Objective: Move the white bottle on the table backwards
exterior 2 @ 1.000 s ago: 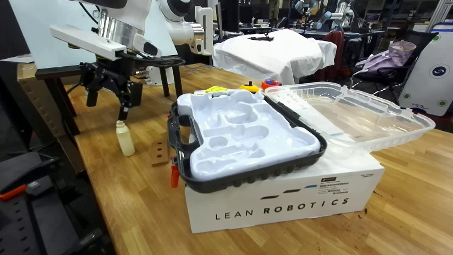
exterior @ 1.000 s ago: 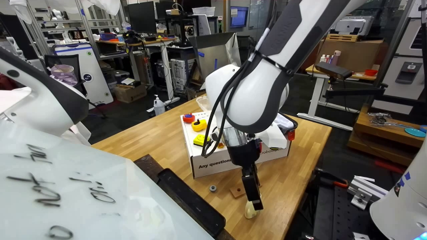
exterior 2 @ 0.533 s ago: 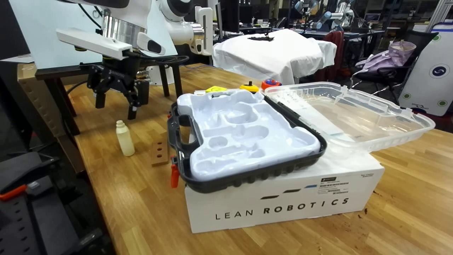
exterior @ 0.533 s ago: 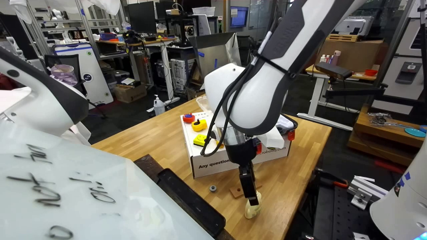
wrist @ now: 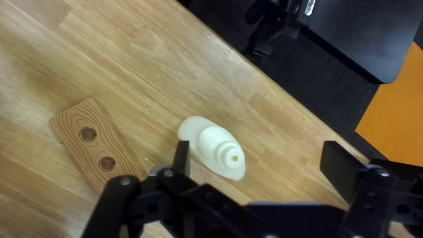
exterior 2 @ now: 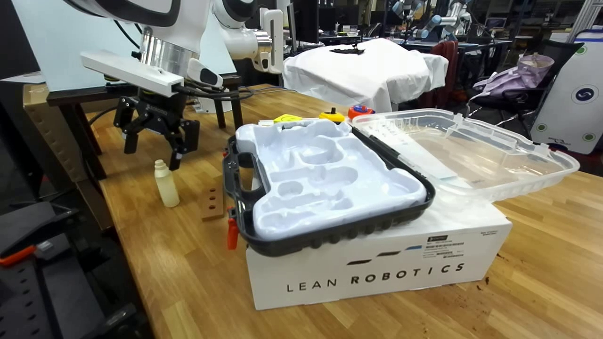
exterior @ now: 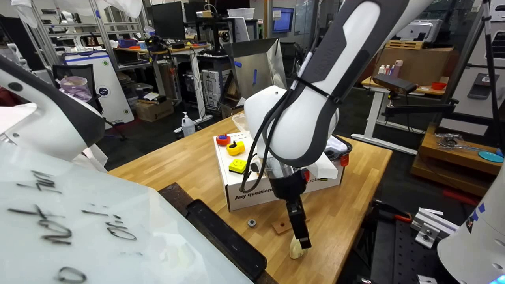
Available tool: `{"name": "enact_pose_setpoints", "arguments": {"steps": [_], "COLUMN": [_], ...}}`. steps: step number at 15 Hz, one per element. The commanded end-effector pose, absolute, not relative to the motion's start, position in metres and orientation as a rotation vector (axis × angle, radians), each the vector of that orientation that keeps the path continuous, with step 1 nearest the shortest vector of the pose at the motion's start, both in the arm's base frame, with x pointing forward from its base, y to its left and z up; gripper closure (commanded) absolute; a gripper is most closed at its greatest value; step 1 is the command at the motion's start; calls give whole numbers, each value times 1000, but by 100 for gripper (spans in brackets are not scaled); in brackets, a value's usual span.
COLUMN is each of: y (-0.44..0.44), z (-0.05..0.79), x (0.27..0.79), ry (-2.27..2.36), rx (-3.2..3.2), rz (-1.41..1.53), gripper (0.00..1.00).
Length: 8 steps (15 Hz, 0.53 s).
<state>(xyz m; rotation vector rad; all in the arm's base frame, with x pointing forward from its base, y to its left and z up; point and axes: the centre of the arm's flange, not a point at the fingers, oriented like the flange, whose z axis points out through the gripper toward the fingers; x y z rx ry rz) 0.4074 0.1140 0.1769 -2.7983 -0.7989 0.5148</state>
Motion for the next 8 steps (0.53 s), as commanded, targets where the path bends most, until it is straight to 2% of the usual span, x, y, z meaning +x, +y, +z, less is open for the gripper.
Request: {"name": "enact_pose_setpoints", "arguments": {"steps": [1, 8], "y": [114, 118], "z": [177, 178], "x": [407, 406], "ry": [-800, -956], "rx": [-2798, -2819], "rz": [515, 531], "gripper": [0, 0]}}
